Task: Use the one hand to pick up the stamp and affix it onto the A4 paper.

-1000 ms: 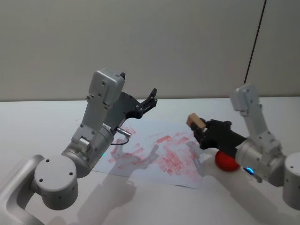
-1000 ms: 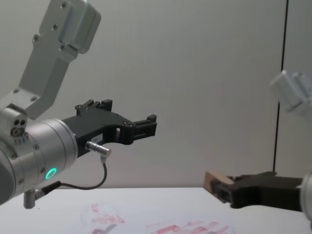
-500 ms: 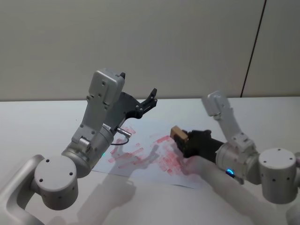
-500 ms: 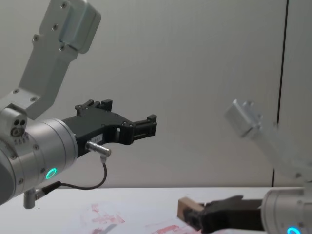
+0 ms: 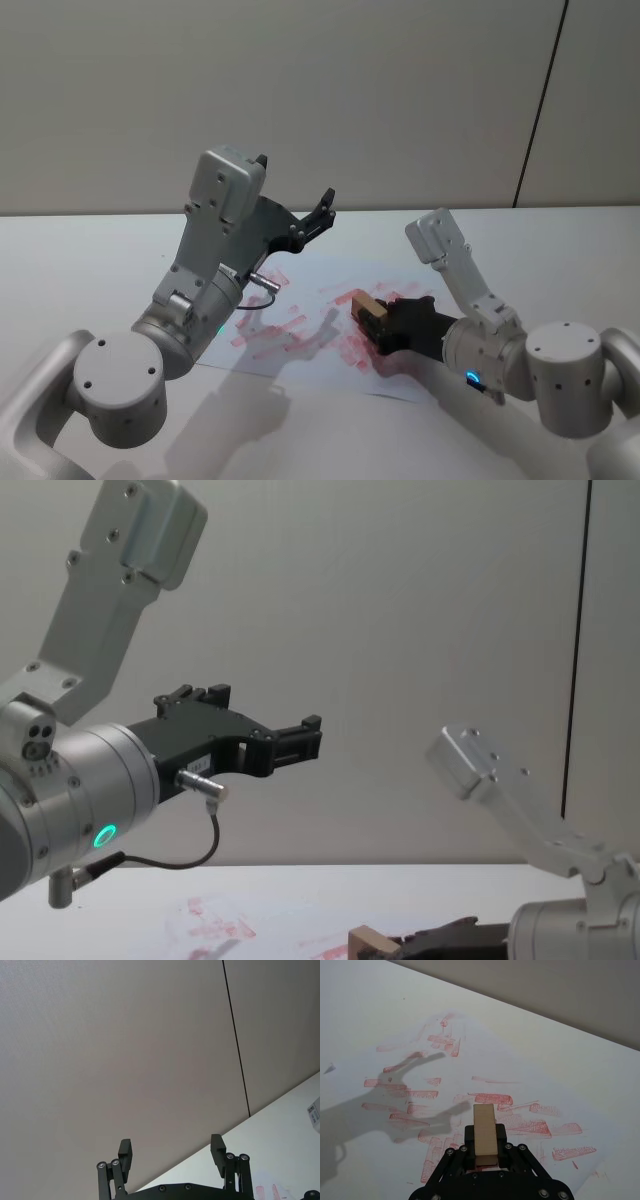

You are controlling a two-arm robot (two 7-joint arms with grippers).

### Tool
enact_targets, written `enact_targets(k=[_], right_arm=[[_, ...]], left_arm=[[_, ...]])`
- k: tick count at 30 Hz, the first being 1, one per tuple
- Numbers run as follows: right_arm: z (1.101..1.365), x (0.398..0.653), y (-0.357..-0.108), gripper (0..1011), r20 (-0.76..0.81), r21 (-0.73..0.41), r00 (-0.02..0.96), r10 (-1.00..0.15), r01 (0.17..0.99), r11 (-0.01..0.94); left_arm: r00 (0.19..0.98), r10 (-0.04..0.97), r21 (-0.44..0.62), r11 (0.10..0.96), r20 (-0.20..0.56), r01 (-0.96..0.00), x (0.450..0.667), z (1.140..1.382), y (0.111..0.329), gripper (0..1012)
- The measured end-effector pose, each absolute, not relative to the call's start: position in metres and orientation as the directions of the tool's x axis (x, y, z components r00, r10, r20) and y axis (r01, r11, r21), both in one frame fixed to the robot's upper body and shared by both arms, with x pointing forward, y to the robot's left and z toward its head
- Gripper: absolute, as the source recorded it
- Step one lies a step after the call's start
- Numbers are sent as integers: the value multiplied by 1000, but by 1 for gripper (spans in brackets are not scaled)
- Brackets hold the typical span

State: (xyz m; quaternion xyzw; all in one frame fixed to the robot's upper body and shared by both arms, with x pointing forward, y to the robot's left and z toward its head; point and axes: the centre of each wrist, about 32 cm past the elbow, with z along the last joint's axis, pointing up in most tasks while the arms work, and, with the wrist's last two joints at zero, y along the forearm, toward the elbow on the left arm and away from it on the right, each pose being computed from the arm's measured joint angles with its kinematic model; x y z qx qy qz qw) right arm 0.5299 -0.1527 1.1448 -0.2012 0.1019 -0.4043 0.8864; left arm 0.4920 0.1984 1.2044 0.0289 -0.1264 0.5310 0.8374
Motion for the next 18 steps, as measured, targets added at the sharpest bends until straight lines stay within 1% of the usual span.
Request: enact_targets(k=[10,18], right_arm=[[1145,532,-150,216,-11,-437,647,-762,683,586],[1154,534,-153,216,9,-392,640,-769,709,586]], left_arm=[[404,882,-86,434,242,-897,492,1204,198,1001],[404,882,-86,434,242,-897,492,1204,198,1001]])
